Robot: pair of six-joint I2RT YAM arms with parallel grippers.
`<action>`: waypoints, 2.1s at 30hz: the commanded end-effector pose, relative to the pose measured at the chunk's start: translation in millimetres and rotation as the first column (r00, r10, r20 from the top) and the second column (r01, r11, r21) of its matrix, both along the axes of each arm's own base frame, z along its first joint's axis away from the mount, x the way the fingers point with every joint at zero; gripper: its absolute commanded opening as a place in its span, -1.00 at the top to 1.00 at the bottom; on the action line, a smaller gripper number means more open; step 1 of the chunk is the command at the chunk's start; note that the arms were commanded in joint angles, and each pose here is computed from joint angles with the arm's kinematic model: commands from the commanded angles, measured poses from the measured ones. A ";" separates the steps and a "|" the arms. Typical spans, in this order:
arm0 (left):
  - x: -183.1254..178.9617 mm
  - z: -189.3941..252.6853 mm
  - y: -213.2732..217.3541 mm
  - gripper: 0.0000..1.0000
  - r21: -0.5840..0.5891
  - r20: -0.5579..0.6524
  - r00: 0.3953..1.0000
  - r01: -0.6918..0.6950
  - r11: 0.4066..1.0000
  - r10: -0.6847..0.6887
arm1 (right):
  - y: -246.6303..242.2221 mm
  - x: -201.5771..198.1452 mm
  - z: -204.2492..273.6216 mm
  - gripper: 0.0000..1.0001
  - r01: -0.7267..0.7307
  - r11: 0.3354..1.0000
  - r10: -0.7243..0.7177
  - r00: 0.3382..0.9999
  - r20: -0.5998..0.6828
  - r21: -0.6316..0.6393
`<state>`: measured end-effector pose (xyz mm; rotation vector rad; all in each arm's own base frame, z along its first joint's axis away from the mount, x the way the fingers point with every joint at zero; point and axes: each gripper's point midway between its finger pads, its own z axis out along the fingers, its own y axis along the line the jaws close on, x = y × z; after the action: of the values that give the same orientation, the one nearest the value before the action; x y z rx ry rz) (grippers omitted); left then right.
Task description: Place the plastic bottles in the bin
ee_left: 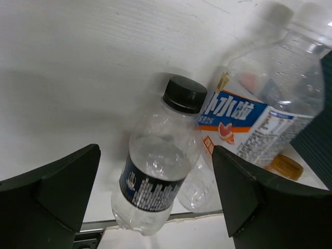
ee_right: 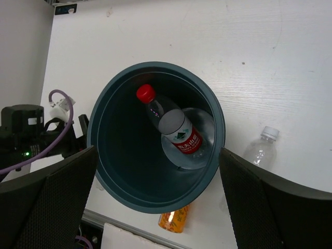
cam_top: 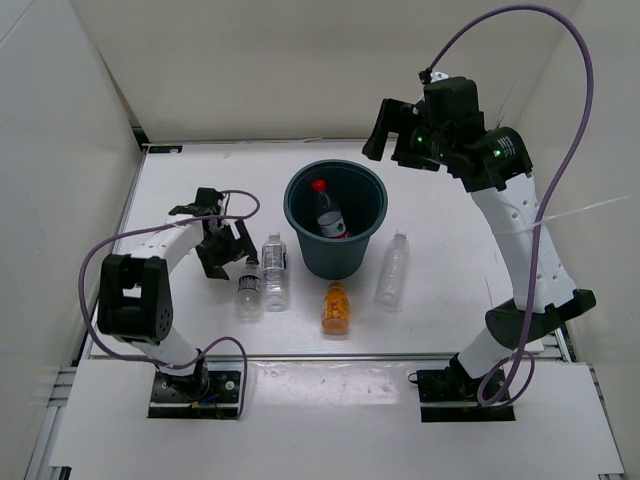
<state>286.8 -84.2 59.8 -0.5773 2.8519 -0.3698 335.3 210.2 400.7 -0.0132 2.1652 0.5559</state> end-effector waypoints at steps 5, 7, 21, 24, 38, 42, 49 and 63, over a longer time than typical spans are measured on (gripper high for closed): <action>7.2 -14.5 -25.1 -0.80 -0.046 -0.014 0.994 0.112 0.993 -0.112 | -8.4 -4.1 1.0 -1.00 -0.003 1.000 0.003 1.000 -0.006 -0.017; 6.6 -17.2 -25.0 -0.67 -0.045 -0.023 0.993 0.111 0.993 -0.112 | -8.4 -4.0 1.0 -1.00 -0.003 1.000 0.003 1.000 -0.006 -0.017; 44.8 116.0 15.1 0.05 0.161 0.234 0.970 -0.104 0.982 0.064 | -23.4 -4.5 -26.3 -1.00 0.053 0.999 -0.052 0.992 -0.114 0.006; 82.1 206.1 14.0 0.02 0.108 0.448 0.888 -0.168 0.980 0.103 | -32.6 -5.0 -35.8 -1.00 0.086 0.996 -0.080 0.984 -0.161 0.030; 107.2 334.9 -174.6 -0.08 -0.116 0.766 0.623 0.376 0.919 -0.158 | -88.2 -20.5 -112.5 -1.00 0.320 0.935 -0.222 0.863 -0.454 0.150; 102.1 313.9 -216.9 -0.19 -0.076 0.748 0.619 0.438 0.896 -0.240 | -98.7 -25.5 -135.3 -1.00 0.362 0.921 -0.247 0.830 -0.500 0.146; 92.5 331.4 -196.3 -1.00 -0.004 0.772 0.598 0.345 0.939 -0.216 | -102.6 -34.9 -179.0 -1.00 0.394 0.911 -0.239 0.748 -0.619 0.124; 29.0 258.2 -16.4 -1.00 -0.020 0.706 0.700 -0.136 0.990 0.110 | -63.0 -47.6 -311.1 -1.00 0.302 0.953 -0.170 0.528 -0.832 -0.003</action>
<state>316.1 -110.9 394.9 -0.3936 1.8581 -0.4916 287.2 142.3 106.4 0.7751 2.9328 0.6138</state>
